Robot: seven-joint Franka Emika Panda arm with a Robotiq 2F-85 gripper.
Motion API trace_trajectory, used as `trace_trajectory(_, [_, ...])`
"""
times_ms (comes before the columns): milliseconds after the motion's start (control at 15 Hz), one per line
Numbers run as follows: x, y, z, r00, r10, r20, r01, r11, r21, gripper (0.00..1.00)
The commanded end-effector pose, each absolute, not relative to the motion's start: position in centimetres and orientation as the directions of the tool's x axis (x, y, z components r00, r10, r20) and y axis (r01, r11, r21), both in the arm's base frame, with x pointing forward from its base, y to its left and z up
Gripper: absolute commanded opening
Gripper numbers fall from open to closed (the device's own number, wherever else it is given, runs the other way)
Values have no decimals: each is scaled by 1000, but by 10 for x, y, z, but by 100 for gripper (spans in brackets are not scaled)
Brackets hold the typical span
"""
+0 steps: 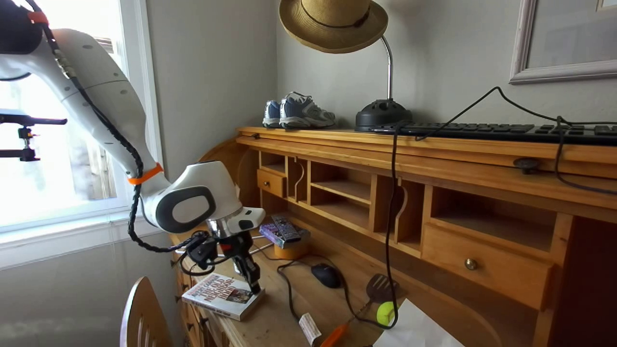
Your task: Move the book slightly backward
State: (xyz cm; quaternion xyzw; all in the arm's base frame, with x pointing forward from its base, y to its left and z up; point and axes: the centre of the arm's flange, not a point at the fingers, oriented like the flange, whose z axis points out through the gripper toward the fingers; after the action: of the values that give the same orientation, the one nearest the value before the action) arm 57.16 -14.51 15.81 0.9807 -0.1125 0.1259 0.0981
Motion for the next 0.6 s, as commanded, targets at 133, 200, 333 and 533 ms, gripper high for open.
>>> trace_trajectory(133, [558,-140,152,953,-211,219,-248,-956,156,26])
trace_trajectory(200, [558,-139,157,948,-220,232,-258,-954,150,27])
trace_trajectory(333, [557,-135,169,936,-240,258,-278,-953,119,40])
trace_trajectory(533, [550,-126,193,919,-261,294,-298,-951,86,64])
